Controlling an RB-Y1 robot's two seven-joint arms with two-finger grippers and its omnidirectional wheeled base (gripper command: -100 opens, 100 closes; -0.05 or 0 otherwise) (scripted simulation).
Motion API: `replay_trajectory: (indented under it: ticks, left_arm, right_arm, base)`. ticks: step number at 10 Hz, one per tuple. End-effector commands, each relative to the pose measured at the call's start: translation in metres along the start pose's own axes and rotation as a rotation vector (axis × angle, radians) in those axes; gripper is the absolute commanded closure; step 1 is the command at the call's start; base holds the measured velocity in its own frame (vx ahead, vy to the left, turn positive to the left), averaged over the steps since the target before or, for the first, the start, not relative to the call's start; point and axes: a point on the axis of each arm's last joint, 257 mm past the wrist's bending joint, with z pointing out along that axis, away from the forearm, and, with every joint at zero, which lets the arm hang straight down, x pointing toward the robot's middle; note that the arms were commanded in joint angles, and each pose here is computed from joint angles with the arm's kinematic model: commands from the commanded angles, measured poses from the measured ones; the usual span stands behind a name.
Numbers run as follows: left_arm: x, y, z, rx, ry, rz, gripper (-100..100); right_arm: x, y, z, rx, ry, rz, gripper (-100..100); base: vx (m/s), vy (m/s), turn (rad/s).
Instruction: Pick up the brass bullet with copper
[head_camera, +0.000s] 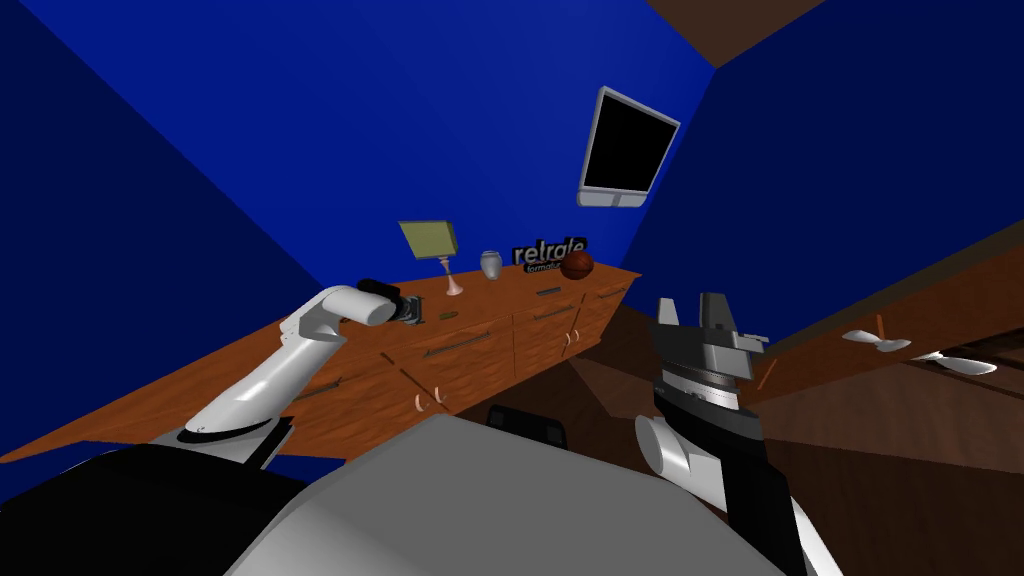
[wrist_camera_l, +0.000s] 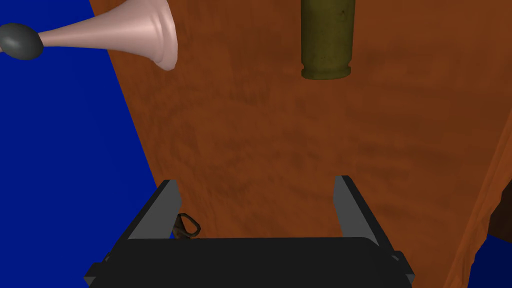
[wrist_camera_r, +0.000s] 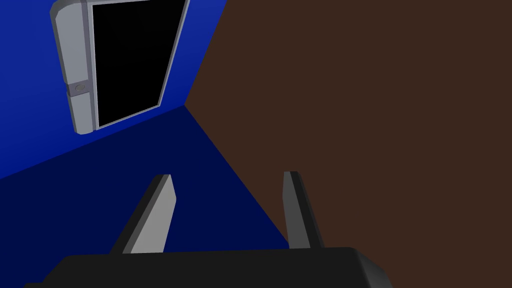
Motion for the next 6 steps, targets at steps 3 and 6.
replay_trajectory:
  ticks: [3,6]
  left_arm:
    - [-0.011,0.018,-0.003,-0.100,-0.026,-0.034,-100]
    - [-0.018,0.032,-0.008,-0.194,-0.037,-0.071,-100]
  right_arm:
    - [0.000,0.000,0.000,0.000,0.000,0.000,0]
    - [0.000,0.000,0.000,0.000,0.000,0.000,0]
  base:
    - [0.055,-0.044,-0.050]
    - [0.056,-0.042,-0.054]
